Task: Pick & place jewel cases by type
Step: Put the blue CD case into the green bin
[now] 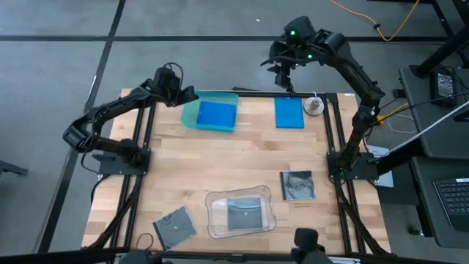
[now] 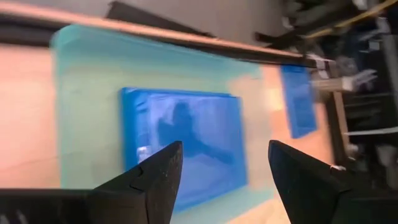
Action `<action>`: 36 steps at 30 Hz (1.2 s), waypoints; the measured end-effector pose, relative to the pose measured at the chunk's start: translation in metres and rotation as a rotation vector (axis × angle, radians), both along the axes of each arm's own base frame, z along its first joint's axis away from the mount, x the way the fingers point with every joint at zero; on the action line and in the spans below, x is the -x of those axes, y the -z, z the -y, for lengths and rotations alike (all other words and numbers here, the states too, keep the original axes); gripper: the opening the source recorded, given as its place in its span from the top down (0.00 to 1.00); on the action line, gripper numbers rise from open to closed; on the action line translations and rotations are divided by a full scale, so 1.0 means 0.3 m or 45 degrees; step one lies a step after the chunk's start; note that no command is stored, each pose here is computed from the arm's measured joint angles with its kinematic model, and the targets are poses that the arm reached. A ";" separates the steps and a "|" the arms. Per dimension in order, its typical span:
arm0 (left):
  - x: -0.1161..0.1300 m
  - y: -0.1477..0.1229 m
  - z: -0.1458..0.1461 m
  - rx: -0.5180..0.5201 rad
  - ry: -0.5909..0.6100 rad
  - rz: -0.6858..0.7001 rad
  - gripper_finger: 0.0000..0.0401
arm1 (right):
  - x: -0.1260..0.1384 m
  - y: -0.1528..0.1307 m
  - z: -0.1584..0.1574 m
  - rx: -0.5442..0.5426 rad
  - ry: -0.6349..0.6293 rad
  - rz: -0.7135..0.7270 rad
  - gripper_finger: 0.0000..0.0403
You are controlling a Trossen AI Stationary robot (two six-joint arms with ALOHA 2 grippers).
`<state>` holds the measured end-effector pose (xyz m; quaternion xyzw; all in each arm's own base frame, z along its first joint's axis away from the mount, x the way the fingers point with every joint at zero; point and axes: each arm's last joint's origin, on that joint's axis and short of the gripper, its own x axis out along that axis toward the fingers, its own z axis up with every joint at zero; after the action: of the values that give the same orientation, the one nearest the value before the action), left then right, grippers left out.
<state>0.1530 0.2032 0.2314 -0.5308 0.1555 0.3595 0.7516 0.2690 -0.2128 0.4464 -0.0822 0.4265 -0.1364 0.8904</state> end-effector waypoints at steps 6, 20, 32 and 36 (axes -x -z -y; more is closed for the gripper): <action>-0.007 -0.081 0.053 -0.141 0.086 0.103 0.44 | -0.007 0.281 0.126 -0.206 0.168 -0.158 0.68; -0.025 -0.205 0.171 -0.422 0.114 0.201 0.49 | 0.078 0.792 0.147 -0.473 0.371 -0.363 0.98; -0.025 -0.209 0.174 -0.434 0.105 0.206 0.52 | 0.146 0.945 0.100 -0.540 0.552 -0.479 0.98; -0.025 -0.209 0.174 -0.433 0.105 0.206 0.52 | 0.158 0.983 0.079 -0.579 0.568 -0.489 0.99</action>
<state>0.1606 0.1511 0.2942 -0.4166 0.0530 0.3057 0.8545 0.2215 -0.2364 0.1513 0.1884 0.6126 -0.2109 0.7381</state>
